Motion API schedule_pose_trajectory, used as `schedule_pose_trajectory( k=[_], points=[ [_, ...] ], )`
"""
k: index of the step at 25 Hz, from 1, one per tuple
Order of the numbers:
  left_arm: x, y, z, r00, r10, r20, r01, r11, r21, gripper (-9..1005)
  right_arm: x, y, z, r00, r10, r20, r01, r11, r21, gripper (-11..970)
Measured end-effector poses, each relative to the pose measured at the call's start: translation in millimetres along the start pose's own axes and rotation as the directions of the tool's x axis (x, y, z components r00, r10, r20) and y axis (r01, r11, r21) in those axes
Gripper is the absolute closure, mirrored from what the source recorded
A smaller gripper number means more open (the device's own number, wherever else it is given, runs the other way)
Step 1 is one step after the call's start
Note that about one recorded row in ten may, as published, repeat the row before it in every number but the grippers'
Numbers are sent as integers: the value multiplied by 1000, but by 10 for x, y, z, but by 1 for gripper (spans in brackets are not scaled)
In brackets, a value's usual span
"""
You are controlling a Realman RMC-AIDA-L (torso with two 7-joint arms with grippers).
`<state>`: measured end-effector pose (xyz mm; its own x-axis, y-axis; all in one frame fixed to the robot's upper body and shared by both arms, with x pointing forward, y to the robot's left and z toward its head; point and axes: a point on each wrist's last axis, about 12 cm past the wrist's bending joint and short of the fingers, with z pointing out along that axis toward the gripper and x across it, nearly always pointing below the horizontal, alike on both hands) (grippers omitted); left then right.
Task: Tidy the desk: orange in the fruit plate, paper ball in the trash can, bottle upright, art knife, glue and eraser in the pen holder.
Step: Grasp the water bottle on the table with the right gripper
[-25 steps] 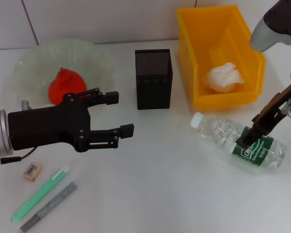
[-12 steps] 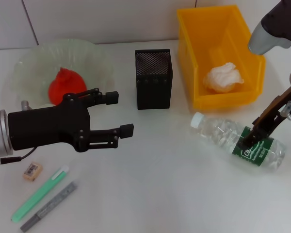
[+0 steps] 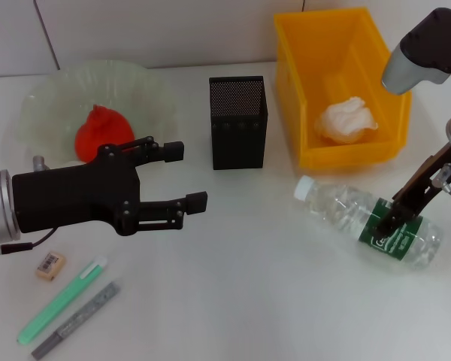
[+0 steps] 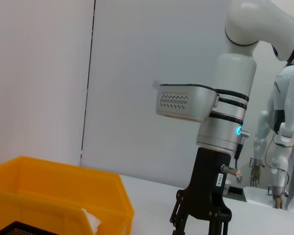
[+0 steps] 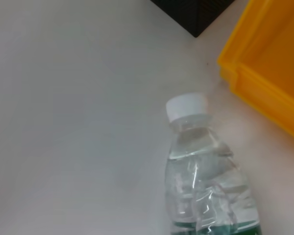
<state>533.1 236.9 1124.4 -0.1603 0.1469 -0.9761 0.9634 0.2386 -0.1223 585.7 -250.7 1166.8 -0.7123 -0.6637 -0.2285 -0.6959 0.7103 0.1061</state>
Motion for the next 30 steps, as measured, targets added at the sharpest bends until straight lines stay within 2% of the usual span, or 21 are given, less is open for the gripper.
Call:
schedule_pose_trajectory(
  k=[30],
  points=[
    [-3, 11, 3, 1000, 3, -1, -3, 1000, -6, 142, -31, -3, 128, 999, 6, -36, -6, 1000, -22, 144]
  ],
)
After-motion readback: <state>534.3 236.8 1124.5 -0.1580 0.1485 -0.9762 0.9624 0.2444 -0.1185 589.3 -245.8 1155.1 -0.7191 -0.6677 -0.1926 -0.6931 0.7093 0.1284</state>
